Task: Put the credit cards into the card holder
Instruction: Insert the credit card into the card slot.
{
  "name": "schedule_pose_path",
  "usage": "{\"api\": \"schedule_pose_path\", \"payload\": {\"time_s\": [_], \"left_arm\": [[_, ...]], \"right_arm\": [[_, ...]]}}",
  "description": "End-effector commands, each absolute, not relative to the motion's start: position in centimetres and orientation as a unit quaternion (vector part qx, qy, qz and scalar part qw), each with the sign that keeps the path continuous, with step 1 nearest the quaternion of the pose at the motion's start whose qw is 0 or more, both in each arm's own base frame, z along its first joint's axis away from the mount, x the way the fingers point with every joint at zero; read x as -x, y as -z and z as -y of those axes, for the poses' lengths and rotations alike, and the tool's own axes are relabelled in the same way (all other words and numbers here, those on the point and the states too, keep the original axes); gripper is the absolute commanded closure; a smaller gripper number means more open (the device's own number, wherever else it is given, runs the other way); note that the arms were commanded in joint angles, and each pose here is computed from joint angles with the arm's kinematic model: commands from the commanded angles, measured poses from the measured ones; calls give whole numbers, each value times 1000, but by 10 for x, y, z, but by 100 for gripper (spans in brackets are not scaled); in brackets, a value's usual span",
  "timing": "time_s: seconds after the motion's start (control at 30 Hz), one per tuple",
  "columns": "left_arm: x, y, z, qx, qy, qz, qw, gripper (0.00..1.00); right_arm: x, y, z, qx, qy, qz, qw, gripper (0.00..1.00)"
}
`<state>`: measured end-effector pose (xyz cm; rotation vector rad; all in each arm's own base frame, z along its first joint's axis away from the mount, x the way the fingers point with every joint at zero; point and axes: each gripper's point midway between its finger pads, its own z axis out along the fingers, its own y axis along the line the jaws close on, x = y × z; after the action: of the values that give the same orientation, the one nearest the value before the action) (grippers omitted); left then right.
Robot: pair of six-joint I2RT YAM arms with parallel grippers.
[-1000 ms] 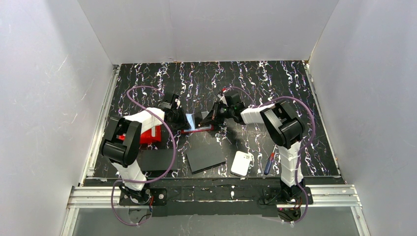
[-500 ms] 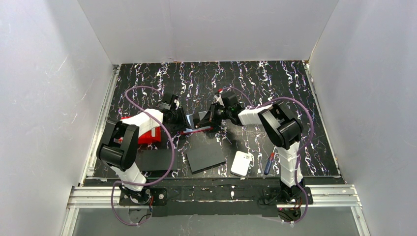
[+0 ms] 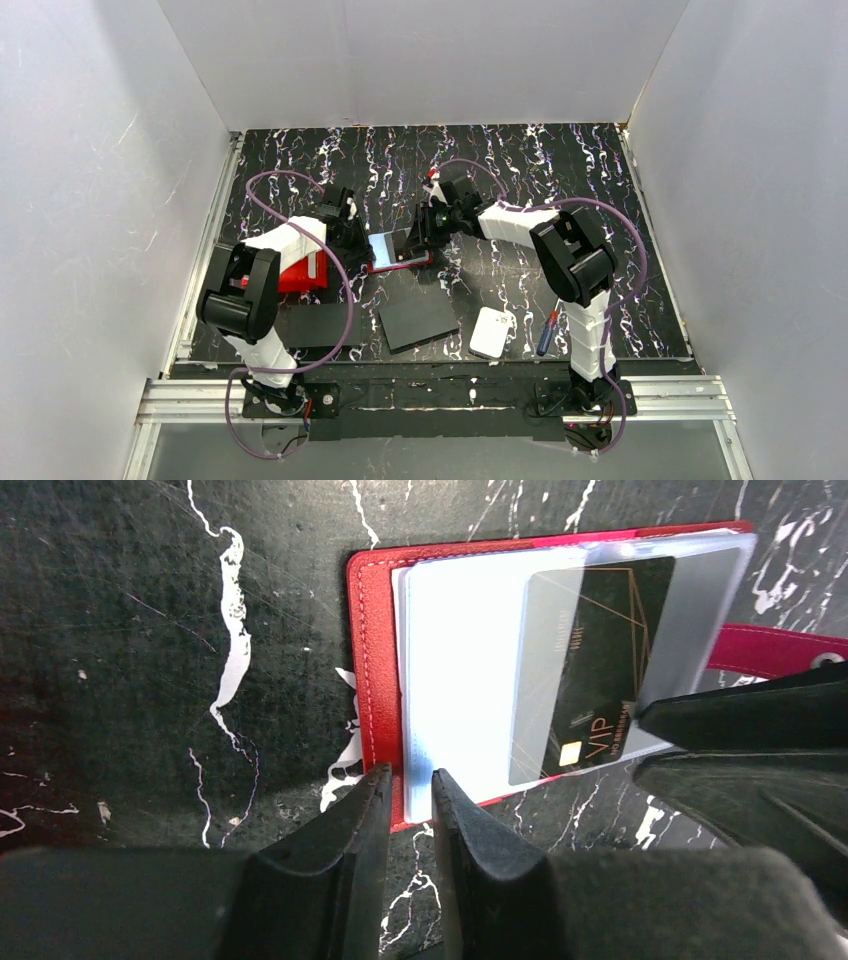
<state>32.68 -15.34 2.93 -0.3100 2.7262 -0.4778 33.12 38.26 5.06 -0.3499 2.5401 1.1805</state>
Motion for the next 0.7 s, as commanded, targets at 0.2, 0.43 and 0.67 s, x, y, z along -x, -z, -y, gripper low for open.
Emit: {"api": "schedule_pose_path", "payload": {"time_s": [0.2,0.43,0.67], "left_arm": [[-325,-19,148,106,150,-968,170,86],[-320,-14,147,106,149,-969,164,97],[-318,-12,148,108,154,-969,162,100]], "right_arm": [[-343,-44,-374,159,-361,-903,169,59],[-340,-40,-393,144,-406,-889,153,67],[-333,-50,-421,139,-455,-867,147,70]]}}
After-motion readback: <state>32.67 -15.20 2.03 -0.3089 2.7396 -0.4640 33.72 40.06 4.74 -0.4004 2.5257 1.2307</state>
